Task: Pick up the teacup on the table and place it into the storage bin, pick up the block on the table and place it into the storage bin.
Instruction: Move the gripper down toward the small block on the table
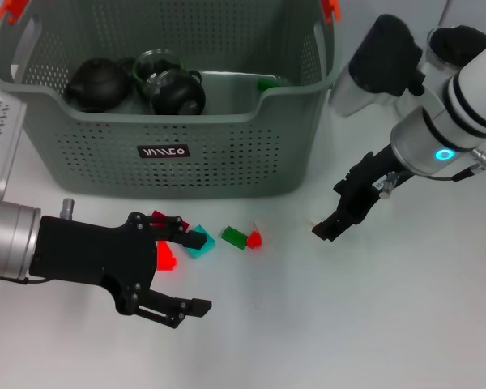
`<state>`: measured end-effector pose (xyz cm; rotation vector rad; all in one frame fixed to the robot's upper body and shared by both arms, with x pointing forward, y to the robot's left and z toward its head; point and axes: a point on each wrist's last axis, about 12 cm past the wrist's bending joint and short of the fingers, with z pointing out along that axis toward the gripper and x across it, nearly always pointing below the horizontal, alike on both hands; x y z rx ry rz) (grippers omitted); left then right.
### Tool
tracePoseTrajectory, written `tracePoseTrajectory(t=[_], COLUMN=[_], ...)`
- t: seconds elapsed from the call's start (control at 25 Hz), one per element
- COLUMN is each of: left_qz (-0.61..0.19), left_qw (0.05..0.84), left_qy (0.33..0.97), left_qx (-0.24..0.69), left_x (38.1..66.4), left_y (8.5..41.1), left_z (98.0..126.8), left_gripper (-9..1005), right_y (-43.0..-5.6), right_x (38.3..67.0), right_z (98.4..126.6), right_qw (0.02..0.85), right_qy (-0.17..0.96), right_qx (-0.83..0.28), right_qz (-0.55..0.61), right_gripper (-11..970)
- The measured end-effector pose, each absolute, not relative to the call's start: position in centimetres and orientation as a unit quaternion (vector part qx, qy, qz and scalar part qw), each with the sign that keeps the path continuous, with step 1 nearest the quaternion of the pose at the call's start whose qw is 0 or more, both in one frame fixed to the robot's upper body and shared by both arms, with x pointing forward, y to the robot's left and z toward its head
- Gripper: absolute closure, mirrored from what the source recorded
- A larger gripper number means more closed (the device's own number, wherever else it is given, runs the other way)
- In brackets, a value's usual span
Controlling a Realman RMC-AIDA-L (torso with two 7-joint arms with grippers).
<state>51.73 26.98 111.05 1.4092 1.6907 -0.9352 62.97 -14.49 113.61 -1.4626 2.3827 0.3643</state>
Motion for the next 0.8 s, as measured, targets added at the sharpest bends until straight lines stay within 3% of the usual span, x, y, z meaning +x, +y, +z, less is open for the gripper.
tracePoseTrajectory(t=[0.8], left_qz=[-0.364], left_qw=[0.368], left_qy=[0.661], left_qx=[0.544], left_x=[52.0], left_y=[26.9], left_z=[110.8], left_gripper=[92], right_y=[-12.0], right_x=[62.8], right_z=[111.2], right_qw=[0.162], right_qy=[0.835], right_qx=[-0.520], right_qz=[0.082], right_gripper=[44])
